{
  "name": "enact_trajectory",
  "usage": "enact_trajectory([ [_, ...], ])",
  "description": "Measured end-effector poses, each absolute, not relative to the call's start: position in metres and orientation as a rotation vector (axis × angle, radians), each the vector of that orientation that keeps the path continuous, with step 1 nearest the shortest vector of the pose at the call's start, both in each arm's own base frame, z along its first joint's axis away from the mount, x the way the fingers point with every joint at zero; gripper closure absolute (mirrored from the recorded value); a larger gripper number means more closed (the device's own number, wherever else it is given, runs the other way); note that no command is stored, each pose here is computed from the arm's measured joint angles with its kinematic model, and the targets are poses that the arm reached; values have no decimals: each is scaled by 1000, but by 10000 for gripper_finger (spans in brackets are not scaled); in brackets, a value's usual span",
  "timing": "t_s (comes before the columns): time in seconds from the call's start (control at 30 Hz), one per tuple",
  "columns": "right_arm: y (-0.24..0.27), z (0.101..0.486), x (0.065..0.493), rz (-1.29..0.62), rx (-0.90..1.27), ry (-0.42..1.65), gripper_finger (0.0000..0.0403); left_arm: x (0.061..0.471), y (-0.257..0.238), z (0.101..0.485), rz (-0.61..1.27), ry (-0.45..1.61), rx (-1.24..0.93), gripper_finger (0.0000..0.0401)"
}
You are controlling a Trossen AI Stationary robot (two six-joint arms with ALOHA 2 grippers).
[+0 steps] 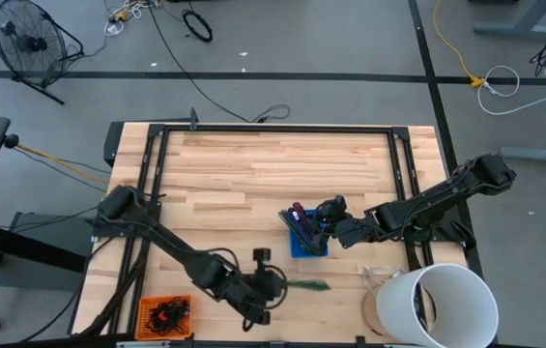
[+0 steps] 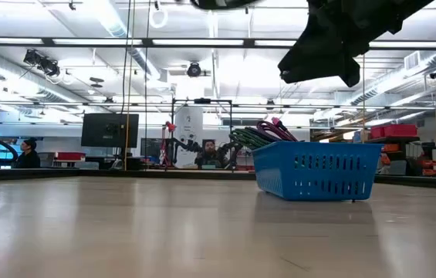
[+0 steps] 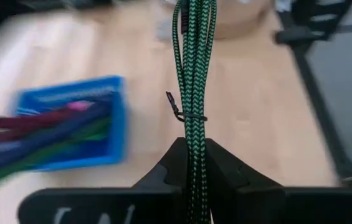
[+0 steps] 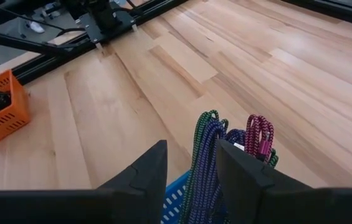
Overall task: Pick & Place USB Port
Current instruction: Put the green and black charger cable into the blue bin
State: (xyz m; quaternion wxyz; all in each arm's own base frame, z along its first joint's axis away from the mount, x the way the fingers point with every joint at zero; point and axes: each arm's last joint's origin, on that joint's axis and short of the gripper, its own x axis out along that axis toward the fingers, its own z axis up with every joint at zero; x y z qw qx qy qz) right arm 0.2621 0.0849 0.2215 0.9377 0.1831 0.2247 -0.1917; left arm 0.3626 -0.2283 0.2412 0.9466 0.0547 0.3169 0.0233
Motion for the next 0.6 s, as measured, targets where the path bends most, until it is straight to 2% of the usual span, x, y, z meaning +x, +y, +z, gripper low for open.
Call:
enact_trajectory([
  [0.2,85,222,262,-390,376,454,268,330,-208,293,260,553,227,369],
  [0.33,86,224,264,-376,383,437,268,314,-193,319,321,523,230,369],
  [0.47,90,228,265,-339,375,402,268,302,-182,330,366,517,241,369],
  [0.6,98,236,267,-274,324,336,268,291,-167,322,405,516,192,369],
])
